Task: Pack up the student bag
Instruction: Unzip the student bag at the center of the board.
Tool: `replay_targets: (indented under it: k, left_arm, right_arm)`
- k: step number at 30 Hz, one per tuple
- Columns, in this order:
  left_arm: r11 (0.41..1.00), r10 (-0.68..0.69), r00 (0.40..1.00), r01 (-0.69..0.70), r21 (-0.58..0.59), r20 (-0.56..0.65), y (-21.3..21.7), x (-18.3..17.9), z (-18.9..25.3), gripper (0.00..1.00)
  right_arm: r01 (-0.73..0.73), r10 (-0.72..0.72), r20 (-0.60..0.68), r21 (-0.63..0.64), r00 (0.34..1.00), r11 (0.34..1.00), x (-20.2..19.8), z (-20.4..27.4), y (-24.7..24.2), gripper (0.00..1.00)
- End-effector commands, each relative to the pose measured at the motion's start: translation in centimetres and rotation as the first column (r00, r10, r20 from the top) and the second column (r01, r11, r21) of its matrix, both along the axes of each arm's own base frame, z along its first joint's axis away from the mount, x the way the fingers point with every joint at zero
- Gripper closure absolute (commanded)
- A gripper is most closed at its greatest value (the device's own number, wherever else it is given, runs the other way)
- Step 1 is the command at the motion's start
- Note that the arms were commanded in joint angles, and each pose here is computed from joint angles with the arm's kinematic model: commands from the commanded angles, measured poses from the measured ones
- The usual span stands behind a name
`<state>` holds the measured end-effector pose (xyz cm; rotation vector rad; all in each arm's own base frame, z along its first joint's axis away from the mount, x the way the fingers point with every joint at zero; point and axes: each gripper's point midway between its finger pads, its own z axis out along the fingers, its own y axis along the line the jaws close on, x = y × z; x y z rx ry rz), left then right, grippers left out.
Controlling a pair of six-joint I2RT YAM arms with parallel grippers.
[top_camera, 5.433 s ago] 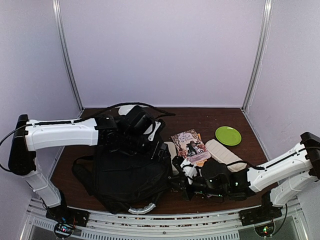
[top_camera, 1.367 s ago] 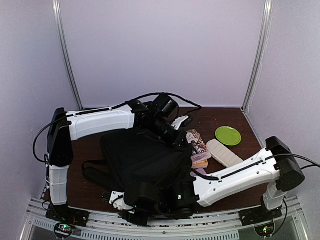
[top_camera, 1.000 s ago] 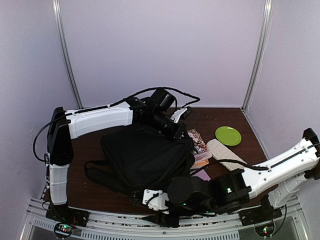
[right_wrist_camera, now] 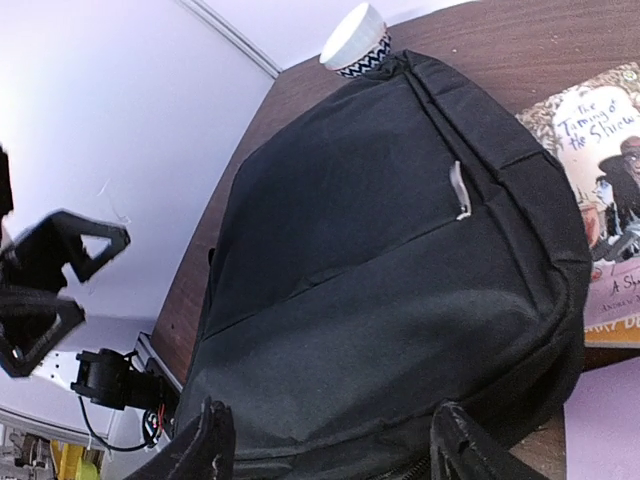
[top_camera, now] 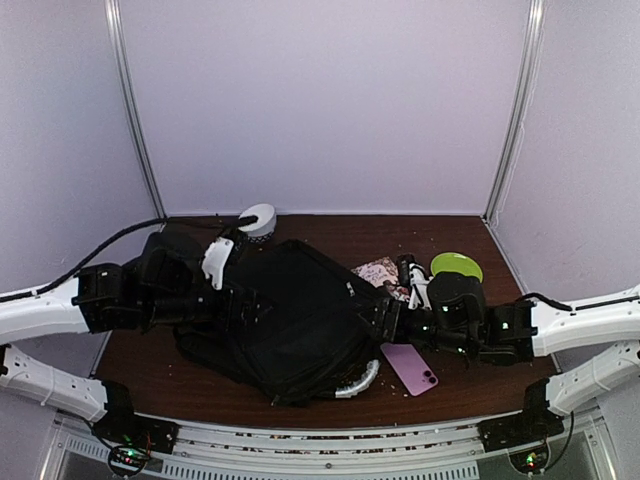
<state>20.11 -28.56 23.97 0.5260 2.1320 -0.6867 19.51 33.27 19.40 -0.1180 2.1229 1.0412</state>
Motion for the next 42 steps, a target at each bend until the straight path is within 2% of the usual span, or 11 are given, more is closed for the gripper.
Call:
replay_targets:
  k: [1,12,20,23,26,32,38,42]
  left_arm:
    - [0.992,0.121,0.991,-0.12,-0.027,0.05,1.8,-0.9,-1.1,0.07]
    - [0.992,0.111,0.993,-0.113,-0.055,-0.04,2.8,-4.4,-5.1,0.11]
    - [0.999,-0.006,0.991,0.01,0.033,-0.132,0.6,-7.8,-7.6,0.15]
    - [0.994,-0.05,0.987,0.064,0.087,-0.152,-0.3,-9.0,-8.3,0.18]
    - [0.987,-0.08,0.982,0.102,0.127,-0.169,-0.9,-10.0,-8.8,0.21]
    - [0.993,-0.06,0.985,0.074,0.087,-0.162,-0.5,-10.0,-8.0,0.26]
    - [1.0,-0.024,0.995,0.022,-0.017,-0.1,1.2,-9.2,-4.6,0.27]
    - [0.999,-0.037,0.992,0.032,-0.04,-0.124,1.4,-9.6,-4.7,0.29]
  right_arm:
    - [0.142,-0.133,-0.123,0.068,0.983,0.988,0.7,-0.7,-2.2,0.33]
    - [0.264,-0.243,-0.265,0.047,0.933,0.963,1.6,-3.0,-3.5,0.37]
    - [0.277,-0.257,-0.283,0.03,0.924,0.96,2.7,-3.9,-2.7,0.45]
    - [0.275,-0.256,-0.291,0.025,0.922,0.961,2.8,-4.4,-2.4,0.54]
    - [0.272,-0.25,-0.288,0.039,0.924,0.961,2.9,-4.2,-2.2,0.69]
    - [0.25,-0.21,-0.257,0.133,0.943,0.959,3.2,-0.8,-1.1,0.98]
    - [0.227,-0.171,-0.213,0.275,0.962,0.934,3.7,5.1,-0.3,1.0]
    - [0.232,-0.165,-0.208,0.361,0.964,0.903,4.0,7.8,-0.1,1.0]
